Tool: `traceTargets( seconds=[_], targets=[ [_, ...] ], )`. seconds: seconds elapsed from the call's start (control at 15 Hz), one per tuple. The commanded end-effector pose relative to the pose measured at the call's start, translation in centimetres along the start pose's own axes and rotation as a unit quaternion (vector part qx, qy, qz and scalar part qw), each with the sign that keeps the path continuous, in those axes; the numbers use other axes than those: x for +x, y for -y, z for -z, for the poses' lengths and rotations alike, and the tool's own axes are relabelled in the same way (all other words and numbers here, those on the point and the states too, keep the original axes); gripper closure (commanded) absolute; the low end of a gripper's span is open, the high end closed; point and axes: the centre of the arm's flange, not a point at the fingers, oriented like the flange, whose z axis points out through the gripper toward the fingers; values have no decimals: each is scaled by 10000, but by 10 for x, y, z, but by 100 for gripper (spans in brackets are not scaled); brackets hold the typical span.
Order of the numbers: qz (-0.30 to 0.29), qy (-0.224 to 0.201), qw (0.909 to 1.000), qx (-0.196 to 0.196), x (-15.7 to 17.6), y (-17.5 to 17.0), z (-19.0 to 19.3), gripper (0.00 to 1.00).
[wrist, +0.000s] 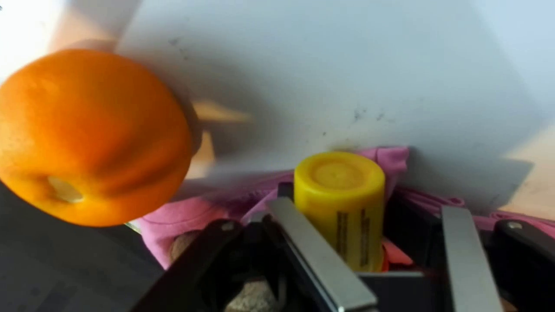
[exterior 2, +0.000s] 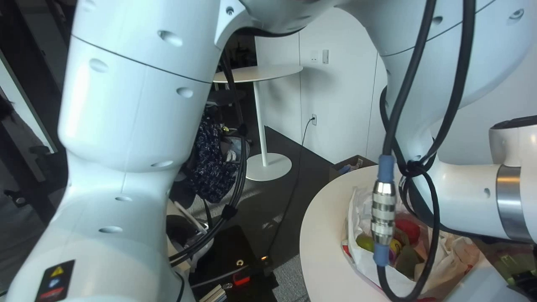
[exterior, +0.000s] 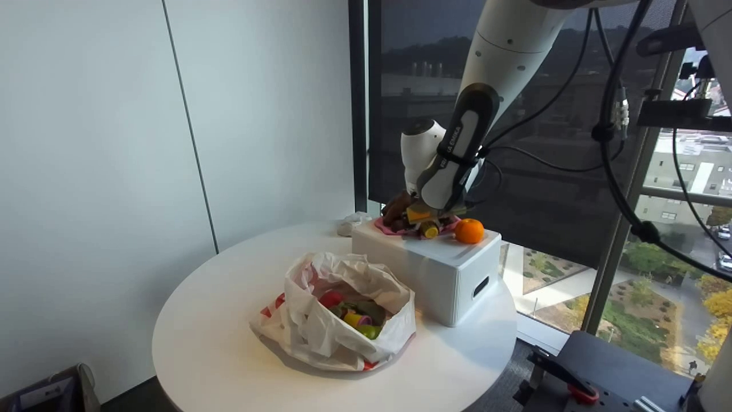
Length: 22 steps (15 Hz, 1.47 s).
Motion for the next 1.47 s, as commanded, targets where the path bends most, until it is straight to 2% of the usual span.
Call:
traceTargets(
  seconds=[0.0, 0.07, 0.27, 0.33, 0.47, 0.6, 0.73, 0.93, 1.07, 1.4],
  targets=[
    [-38, -36, 9998, 171, -10, -1, 26, 77],
    [-12, -40, 9998, 192, -13, 1, 33, 84],
    [63, 71, 9996, 248, -25, 10, 48, 88],
    [97, 159, 9995, 262, -29, 14, 54, 86],
    [178, 244, 9992, 243, -38, 22, 59, 88],
    [448, 208, 9979, 411, -50, 36, 73, 96],
    [852, 117, 9946, 585, -65, 60, 92, 92],
    [1561, -14, 9856, 648, -88, 103, 116, 92],
    [2123, -128, 9748, 676, -108, 134, 127, 92],
    [2990, -9, 9519, 674, -145, 199, 112, 91]
  ],
)
